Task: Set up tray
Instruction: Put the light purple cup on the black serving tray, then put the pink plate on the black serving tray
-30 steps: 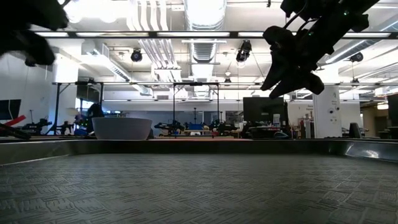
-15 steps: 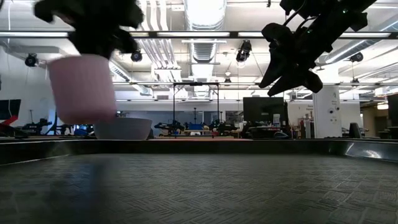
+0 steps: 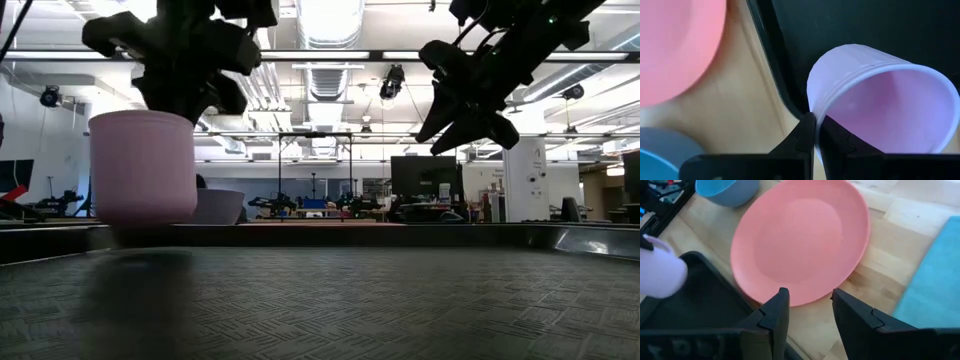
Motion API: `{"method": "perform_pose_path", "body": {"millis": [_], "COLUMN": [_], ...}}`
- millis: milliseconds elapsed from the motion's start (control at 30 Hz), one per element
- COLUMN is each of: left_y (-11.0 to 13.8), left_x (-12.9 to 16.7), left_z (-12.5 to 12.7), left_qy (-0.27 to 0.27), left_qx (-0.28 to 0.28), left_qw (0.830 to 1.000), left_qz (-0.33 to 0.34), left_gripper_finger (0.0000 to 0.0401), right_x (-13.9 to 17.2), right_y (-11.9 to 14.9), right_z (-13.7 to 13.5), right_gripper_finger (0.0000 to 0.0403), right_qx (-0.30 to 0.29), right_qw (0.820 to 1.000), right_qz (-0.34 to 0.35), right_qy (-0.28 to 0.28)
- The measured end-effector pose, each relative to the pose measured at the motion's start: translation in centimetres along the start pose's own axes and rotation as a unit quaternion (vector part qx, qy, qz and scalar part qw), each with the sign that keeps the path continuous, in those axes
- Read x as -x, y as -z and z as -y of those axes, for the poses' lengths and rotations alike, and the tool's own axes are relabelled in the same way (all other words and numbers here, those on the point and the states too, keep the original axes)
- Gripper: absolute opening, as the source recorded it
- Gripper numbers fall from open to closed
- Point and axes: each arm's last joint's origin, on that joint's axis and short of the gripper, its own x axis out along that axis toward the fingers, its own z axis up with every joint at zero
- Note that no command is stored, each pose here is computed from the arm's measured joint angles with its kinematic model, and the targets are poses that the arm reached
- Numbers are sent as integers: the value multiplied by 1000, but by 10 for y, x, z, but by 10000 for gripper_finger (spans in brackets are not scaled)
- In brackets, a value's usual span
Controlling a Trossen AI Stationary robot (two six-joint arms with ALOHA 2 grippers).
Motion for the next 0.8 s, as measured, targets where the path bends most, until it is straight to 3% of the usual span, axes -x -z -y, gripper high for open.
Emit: {"method": "perform_pose_path", "body": {"millis": [233, 500, 633, 800], "left_y": [-3, 0, 7, 15], "left_x": [-12, -12, 3, 35], "left_z": [0, 1, 3, 7], "left_qy": [3, 3, 3, -3], "left_qx": [19, 33, 42, 71], "left_qw": [999, 999, 999, 994], "left_qz": [27, 27, 29, 80], "left_gripper_finger": [16, 116, 158, 178], "right_x": [-11, -50, -73, -97], "right_y": [-13, -15, -14, -20], "right_z": [17, 44, 47, 46], "right_gripper_finger": [150, 206, 232, 247], "right_qx": [-59, -137, -144, -166], "right_qw": [996, 980, 979, 978], "right_qz": [-67, -144, -145, -128], "right_qy": [-31, 8, 12, -17]}}
